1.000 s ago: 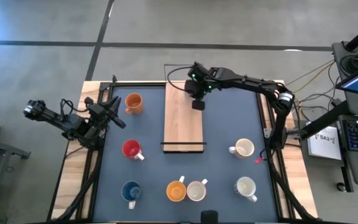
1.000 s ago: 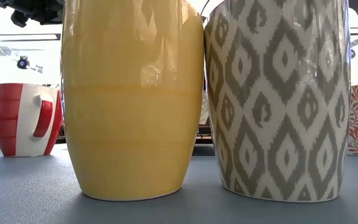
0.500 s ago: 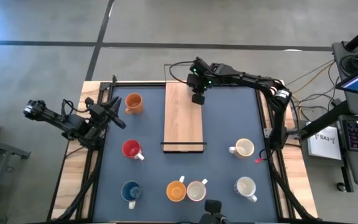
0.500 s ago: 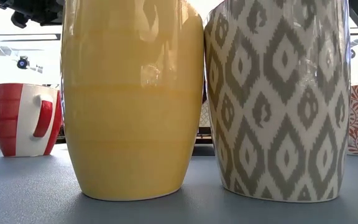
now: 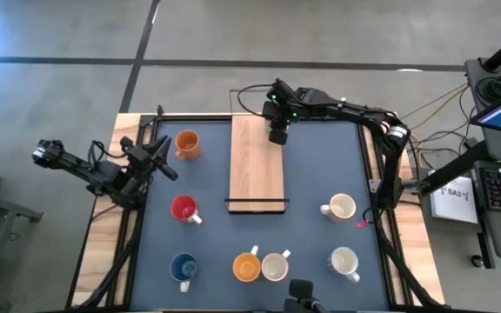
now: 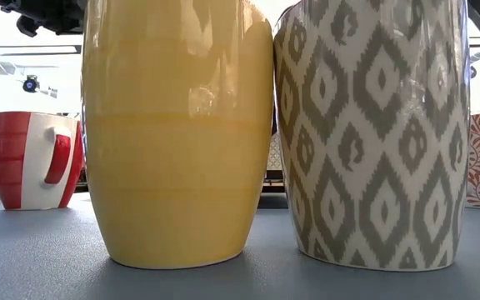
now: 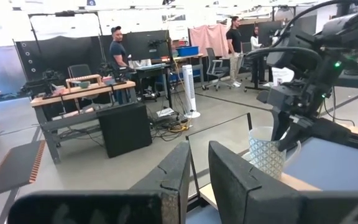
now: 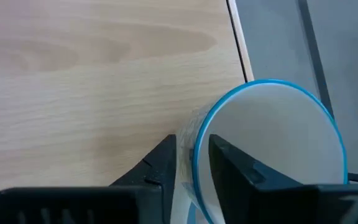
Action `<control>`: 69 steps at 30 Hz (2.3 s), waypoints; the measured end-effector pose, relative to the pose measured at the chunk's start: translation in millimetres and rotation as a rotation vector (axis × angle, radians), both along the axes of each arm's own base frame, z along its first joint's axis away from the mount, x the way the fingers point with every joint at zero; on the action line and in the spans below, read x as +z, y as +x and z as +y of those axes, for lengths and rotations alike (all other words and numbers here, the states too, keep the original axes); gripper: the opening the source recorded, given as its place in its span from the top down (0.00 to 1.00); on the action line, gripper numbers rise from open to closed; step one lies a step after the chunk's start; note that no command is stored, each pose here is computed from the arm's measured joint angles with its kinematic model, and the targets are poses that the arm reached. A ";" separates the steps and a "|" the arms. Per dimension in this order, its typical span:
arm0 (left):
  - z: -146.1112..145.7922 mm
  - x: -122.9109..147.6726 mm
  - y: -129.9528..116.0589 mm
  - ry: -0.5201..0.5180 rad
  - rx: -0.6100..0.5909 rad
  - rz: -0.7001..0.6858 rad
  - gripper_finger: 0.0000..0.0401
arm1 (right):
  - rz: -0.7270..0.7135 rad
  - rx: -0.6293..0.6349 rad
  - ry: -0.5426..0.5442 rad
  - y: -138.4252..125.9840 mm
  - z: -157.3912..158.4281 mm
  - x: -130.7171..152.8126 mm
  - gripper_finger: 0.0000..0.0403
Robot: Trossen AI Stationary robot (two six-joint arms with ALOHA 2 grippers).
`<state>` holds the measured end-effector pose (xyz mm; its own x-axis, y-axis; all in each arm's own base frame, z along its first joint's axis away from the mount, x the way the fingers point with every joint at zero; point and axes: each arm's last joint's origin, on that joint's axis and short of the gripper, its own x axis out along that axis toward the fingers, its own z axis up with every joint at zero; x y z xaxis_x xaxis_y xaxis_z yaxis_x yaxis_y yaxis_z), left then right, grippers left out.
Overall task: Place coffee mugs
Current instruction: Put the top gray patterned mug on the shelf, then put the orange mug on the shelf
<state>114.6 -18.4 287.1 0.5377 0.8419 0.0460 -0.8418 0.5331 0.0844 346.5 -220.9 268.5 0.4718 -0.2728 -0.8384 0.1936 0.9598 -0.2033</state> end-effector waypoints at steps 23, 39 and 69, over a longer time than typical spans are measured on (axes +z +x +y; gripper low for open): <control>44.9 -40.6 43.9 -0.041 -0.002 0.185 0.89 | -0.176 -0.088 -0.010 4.9 6.4 70.7 0.76; 124.1 -40.1 50.4 -0.629 -0.085 0.572 0.89 | -0.080 -0.225 0.139 -12.2 16.9 88.6 0.76; 165.1 -91.8 84.5 -0.829 -0.102 0.818 0.97 | -0.035 -0.209 0.148 -14.7 19.3 85.7 0.76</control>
<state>199.1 146.7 195.3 0.2193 0.4028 -0.8886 -0.6479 0.7411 0.1761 331.8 -201.6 354.1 0.4473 -0.2429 -0.8608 0.3952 0.9170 -0.0534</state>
